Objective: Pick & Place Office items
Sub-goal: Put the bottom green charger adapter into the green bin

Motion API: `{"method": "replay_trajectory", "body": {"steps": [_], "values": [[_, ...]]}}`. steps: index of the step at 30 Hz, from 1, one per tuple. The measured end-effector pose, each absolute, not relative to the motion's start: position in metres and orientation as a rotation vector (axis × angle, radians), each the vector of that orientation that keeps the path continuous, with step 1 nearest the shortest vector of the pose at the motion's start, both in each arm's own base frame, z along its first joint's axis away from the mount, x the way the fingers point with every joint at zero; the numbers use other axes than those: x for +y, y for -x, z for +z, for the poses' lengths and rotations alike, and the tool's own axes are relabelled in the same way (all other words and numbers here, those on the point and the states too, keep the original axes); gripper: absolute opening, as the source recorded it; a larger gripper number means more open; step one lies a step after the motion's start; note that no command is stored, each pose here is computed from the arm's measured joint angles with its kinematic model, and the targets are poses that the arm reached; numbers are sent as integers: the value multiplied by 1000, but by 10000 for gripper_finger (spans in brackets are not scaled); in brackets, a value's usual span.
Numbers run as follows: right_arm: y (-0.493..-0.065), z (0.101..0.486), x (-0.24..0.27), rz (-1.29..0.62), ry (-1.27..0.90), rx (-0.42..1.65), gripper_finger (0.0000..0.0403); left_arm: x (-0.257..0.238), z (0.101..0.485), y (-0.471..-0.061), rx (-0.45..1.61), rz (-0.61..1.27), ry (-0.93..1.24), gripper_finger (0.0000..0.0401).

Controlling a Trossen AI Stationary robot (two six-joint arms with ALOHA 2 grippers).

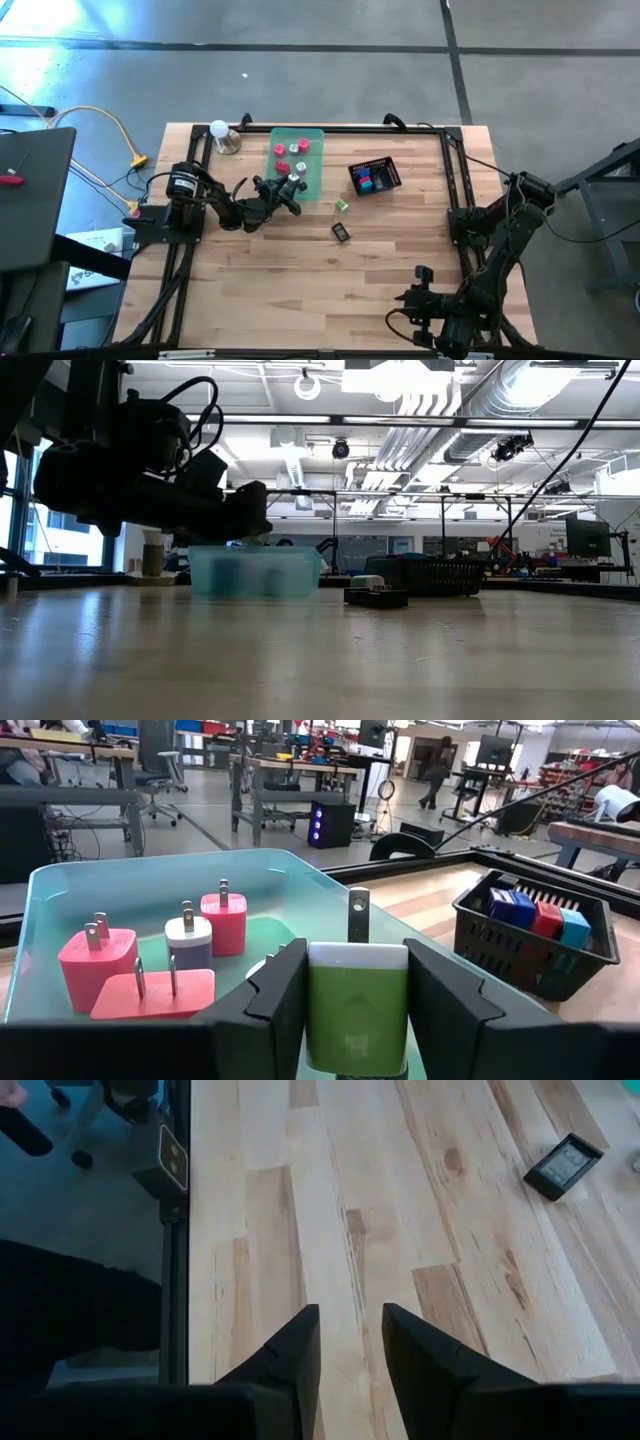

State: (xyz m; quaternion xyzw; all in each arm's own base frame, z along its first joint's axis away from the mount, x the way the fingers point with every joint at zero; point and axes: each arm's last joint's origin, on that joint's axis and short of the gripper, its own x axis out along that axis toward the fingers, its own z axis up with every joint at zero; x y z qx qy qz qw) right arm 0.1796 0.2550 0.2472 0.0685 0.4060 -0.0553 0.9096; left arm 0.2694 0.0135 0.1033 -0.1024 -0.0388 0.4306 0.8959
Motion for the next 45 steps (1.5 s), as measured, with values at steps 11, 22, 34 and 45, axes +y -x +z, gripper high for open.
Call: {"method": "replay_trajectory", "body": {"steps": [11,22,34,45], "values": [[-180,247,255,-114,-141,838,97,13,103,-269,-78,891,212,143],[-180,247,255,-114,-140,838,97,13,102,-271,-49,840,177,145],[-179,247,255,-113,-140,840,97,5,106,-269,-37,885,138,145],[-179,247,255,-114,-140,839,97,-12,116,-269,-41,937,183,145]]}}
